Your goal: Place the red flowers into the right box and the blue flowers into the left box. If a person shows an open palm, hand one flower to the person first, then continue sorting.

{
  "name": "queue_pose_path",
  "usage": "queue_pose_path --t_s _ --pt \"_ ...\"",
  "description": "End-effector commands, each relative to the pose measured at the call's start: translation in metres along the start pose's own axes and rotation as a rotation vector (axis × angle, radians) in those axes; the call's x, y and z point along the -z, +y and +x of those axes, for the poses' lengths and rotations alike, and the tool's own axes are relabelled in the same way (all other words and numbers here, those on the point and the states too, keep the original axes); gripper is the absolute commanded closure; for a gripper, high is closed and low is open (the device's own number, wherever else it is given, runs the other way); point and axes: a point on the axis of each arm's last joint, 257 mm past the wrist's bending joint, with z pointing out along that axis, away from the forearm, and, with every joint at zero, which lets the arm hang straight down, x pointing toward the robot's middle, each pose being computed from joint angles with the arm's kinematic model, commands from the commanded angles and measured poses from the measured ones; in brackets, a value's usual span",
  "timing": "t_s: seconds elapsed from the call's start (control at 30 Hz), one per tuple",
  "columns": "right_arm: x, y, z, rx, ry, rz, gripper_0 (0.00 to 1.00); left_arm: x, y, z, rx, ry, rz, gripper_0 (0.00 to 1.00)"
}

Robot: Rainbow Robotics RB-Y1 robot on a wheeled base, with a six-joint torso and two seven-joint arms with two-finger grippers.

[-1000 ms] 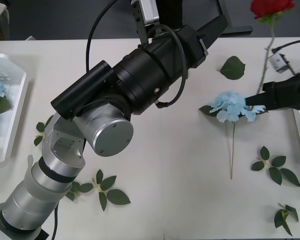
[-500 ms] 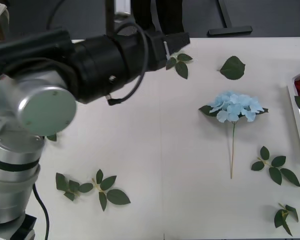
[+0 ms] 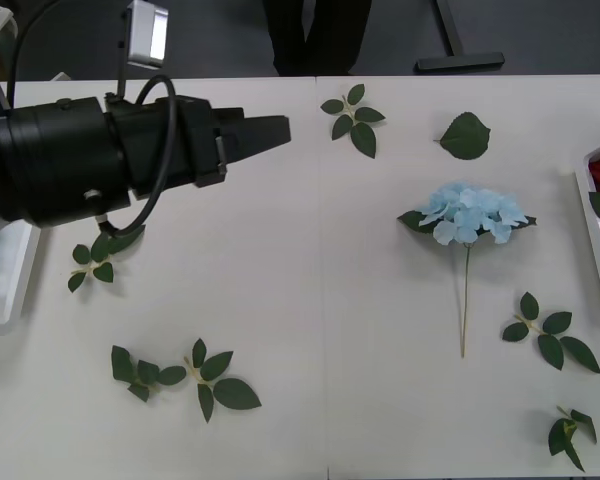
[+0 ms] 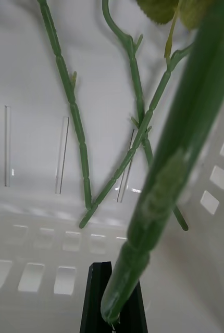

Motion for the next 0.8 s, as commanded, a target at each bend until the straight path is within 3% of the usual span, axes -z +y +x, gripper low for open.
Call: queue_pose_path --t_s 0.03,0.23,0.27,0.33,0.43,0.57,0.8 --pt "-0.023 0.010 -0.018 -0.097 -0.022 0.033 1.00 0.037 0.032 0.016 -0.056 0.041 0.007 0.00" --pt "-0.036 0.012 -0.015 -0.119 -0.008 0.064 1.00 0.069 0.056 0.033 -0.150 0.078 0.090 0.00" --pt "-0.036 0.013 -0.017 -0.117 -0.012 0.061 0.91 0.078 0.064 0.037 -0.178 0.082 0.101 0.00" --pt "-0.035 0.014 -0.020 -0.119 -0.019 0.056 0.59 0.088 0.069 0.040 -0.208 0.081 0.120 0.00" --pt "-0.035 0.017 -0.024 -0.123 -0.032 0.046 0.35 0.103 0.069 0.043 -0.242 0.077 0.165 0.00" --pt "-0.030 0.021 -0.032 -0.130 -0.055 0.019 0.19 0.124 0.071 0.052 -0.307 0.085 0.179 0.00" --pt "0.001 0.048 -0.060 -0.087 -0.086 -0.094 0.10 0.138 0.059 0.070 -0.245 0.086 0.216 0.00"
